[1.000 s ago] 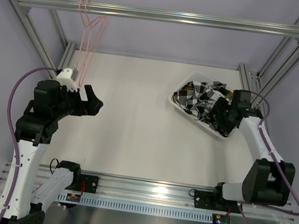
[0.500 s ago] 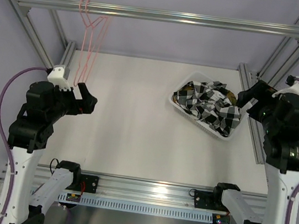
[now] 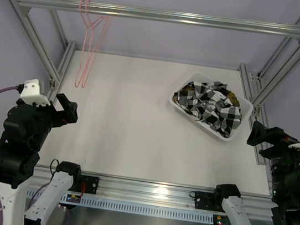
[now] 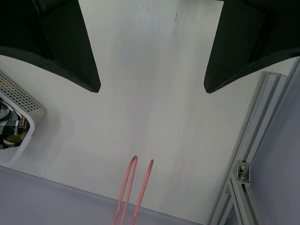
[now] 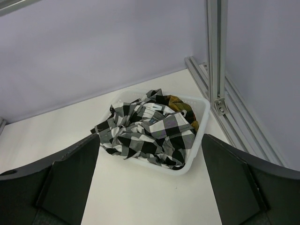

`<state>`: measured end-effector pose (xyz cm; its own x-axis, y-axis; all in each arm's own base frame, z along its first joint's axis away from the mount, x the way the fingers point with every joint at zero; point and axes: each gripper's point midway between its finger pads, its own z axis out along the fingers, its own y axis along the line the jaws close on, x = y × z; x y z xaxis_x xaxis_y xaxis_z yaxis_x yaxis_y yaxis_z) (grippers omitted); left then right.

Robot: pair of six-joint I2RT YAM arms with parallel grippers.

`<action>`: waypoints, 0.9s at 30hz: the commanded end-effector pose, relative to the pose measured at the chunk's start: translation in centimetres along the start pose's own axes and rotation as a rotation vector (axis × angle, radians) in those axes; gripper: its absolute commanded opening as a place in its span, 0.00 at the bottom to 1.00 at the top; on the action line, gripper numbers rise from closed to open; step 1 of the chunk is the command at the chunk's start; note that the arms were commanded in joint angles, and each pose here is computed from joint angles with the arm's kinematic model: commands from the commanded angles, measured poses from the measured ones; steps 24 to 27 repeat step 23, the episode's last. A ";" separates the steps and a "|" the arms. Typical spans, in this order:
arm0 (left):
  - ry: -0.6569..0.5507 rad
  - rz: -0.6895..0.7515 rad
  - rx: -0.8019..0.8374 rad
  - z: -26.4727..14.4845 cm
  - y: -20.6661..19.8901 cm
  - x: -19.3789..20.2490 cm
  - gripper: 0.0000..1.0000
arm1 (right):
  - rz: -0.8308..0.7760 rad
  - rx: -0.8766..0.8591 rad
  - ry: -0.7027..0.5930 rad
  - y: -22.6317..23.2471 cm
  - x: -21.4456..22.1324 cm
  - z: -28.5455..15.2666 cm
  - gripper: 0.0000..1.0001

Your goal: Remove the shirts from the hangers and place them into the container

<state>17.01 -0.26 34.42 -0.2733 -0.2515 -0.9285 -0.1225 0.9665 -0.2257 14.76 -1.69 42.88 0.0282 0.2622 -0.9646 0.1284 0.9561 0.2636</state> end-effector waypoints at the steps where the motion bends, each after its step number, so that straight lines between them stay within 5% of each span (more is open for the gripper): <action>1: -0.032 -0.006 -0.045 -0.6 1.1 0.2 0.99 | -0.039 0.002 -0.077 -0.8 -0.9 -0.7 0.99; 27: -0.030 -0.009 0.030 -1.6 0.6 2.5 0.99 | -0.074 -0.076 -0.141 -0.7 0.7 -1.8 1.00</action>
